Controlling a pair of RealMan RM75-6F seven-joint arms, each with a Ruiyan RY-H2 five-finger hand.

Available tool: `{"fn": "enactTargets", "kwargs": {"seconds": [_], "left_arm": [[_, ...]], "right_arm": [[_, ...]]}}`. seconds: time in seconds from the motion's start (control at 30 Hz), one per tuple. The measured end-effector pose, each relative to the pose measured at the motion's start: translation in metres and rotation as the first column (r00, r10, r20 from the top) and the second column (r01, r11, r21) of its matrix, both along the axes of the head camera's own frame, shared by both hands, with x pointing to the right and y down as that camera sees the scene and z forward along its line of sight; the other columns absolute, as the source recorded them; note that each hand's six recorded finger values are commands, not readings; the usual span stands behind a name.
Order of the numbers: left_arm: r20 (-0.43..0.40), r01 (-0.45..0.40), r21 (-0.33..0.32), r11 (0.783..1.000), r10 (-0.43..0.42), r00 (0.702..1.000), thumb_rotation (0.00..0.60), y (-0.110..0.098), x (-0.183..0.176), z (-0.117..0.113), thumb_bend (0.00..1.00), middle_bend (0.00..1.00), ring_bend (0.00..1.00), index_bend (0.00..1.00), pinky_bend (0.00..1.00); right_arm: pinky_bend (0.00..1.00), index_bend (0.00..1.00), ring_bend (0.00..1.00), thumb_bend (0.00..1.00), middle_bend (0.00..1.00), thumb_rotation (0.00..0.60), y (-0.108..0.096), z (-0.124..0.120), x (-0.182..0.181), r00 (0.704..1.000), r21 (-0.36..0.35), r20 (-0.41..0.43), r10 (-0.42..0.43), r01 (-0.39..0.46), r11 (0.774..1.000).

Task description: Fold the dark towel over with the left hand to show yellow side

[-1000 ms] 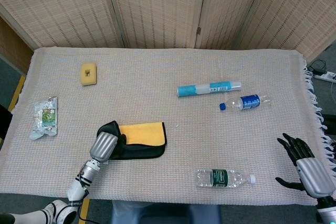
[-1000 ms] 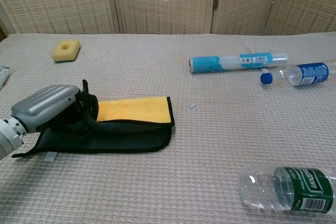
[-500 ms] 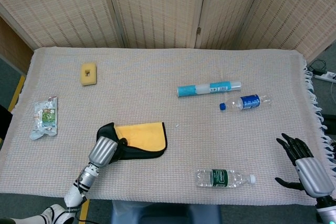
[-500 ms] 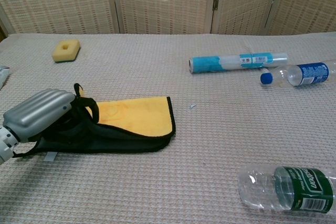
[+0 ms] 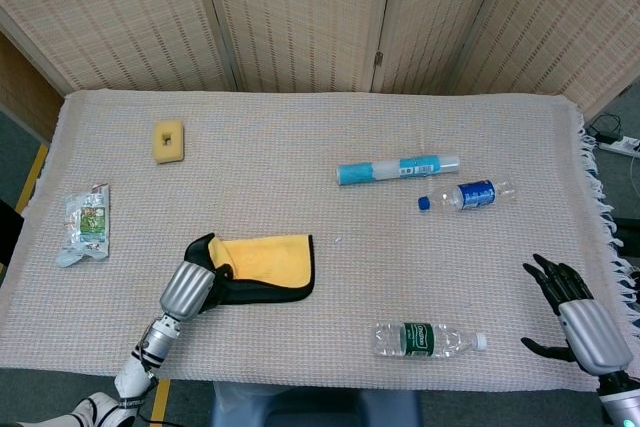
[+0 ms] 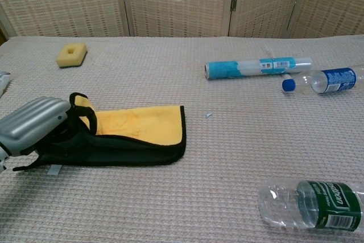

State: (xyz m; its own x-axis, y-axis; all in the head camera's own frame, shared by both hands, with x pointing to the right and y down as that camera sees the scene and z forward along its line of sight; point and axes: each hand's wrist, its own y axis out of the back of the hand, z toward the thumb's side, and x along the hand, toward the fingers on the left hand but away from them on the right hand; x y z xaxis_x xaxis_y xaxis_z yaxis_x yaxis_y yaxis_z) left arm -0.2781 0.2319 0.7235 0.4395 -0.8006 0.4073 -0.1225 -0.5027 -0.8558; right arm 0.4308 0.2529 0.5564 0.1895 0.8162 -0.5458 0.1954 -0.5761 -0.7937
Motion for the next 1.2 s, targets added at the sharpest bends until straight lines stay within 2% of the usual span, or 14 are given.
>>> {"fn": "enactTargets", "kwargs": {"seconds": [0.37, 0.43, 0.53, 0.67, 0.97, 1.2], "left_arm": [[0.003, 0.0, -0.005, 1.0, 0.0, 1.0, 0.6, 0.004, -0.004, 0.0, 0.47, 1.0, 1.0, 0.51, 1.0], [0.004, -0.001, -0.016, 1.0, 0.001, 1.0, 0.6, 0.006, -0.004, 0.001, 0.46, 1.0, 1.0, 0.46, 1.0], [0.001, -0.007, -0.022, 1.0, 0.007, 1.0, 0.6, 0.009, -0.003, 0.001, 0.42, 1.0, 1.0, 0.32, 1.0], [-0.013, -0.009, -0.018, 1.0, 0.009, 1.0, 0.6, 0.01, 0.0, -0.003, 0.38, 1.0, 1.0, 0.25, 1.0], [-0.031, -0.024, 0.022, 0.999, 0.025, 0.999, 0.6, 0.01, 0.006, -0.019, 0.37, 1.0, 1.0, 0.28, 1.0], [0.023, -0.003, 0.094, 0.996, 0.001, 1.0, 0.6, -0.012, -0.009, -0.032, 0.37, 1.0, 1.0, 0.32, 1.0]], "right_arm": [[0.0, 0.0, 0.0, 0.12, 0.0, 0.6, 0.0, 0.003, -0.001, 1.0, -0.008, -0.002, -0.004, 0.004, 1.0], [0.0, 0.0, 0.0, 0.12, 0.0, 0.6, 0.0, 0.002, -0.001, 1.0, -0.006, -0.003, -0.003, 0.003, 1.0], [0.0, 0.0, 0.0, 0.12, 0.0, 0.6, 0.0, 0.002, -0.001, 1.0, -0.006, -0.003, -0.003, 0.003, 1.0], [0.0, 0.0, 0.0, 0.12, 0.0, 0.6, -0.001, 0.002, -0.001, 1.0, -0.005, -0.001, -0.003, 0.003, 1.0], [0.0, 0.0, 0.0, 0.12, 0.0, 0.6, 0.0, 0.002, -0.002, 1.0, -0.009, 0.002, -0.008, 0.008, 1.0], [0.0, 0.0, 0.0, 0.12, 0.0, 0.6, 0.0, 0.005, -0.003, 1.0, -0.018, 0.003, -0.014, 0.014, 1.0]]}}
